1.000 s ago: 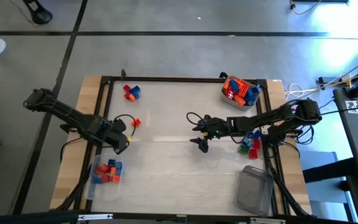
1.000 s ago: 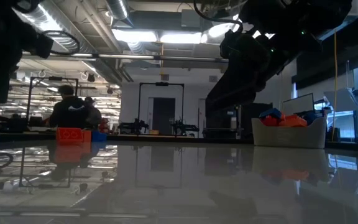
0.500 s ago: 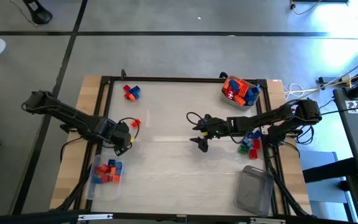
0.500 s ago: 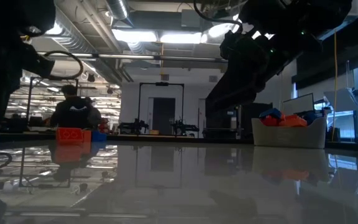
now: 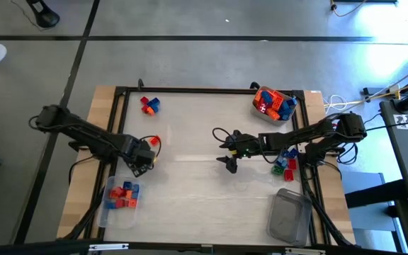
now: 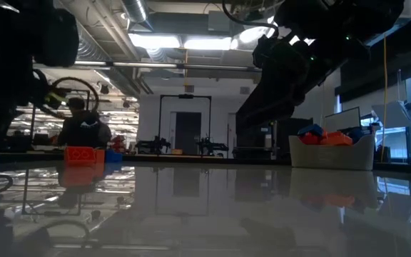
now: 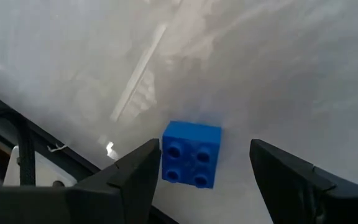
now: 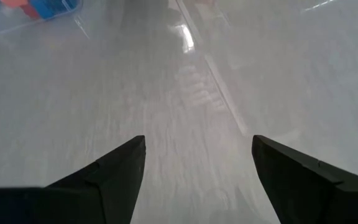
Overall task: Sort blocks by size
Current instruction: Put the blue game piece into the transparent bin
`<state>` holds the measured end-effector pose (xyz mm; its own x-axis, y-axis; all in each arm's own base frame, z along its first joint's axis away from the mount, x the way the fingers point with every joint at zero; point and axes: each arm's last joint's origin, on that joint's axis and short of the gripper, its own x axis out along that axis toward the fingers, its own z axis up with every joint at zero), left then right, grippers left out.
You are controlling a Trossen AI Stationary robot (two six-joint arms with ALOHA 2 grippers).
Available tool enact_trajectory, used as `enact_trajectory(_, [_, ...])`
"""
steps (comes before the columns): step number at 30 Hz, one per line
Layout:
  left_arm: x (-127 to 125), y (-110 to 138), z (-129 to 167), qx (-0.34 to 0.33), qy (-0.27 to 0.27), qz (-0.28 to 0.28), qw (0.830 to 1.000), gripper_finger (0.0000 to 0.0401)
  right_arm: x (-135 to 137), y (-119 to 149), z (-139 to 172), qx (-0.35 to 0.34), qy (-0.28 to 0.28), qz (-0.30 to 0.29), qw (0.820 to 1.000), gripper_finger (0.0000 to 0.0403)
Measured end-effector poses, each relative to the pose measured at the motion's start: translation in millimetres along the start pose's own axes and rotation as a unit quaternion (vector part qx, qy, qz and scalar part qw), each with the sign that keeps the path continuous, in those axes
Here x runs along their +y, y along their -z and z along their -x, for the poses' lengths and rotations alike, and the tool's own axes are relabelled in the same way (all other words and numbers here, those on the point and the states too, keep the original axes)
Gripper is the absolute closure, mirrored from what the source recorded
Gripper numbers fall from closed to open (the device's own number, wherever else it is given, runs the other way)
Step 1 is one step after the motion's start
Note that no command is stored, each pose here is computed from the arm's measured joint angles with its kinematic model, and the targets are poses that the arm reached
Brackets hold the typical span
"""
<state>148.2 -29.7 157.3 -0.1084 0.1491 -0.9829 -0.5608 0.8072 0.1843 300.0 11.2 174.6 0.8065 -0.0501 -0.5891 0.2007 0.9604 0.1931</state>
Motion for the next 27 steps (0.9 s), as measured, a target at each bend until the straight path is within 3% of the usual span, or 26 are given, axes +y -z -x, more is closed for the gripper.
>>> enact_trajectory(11, [-5.0, -4.3, -9.9, 0.036, -0.009, -0.016, 0.999, 0.0166, 0.0, 0.0, 0.0, 0.0, 0.0, 0.0, 1.0, 0.0109])
enact_trajectory(21, [-18.0, -16.2, -9.4, -0.026, 0.058, -0.041, 0.997, 0.0166, 0.0, 0.0, 0.0, 0.0, 0.0, 0.0, 1.0, 0.0109])
enact_trajectory(27, [-17.6, -16.0, -8.4, -0.023, 0.056, -0.037, 0.998, 0.0166, 0.0, 0.0, 0.0, 0.0, 0.0, 0.0, 1.0, 0.0109])
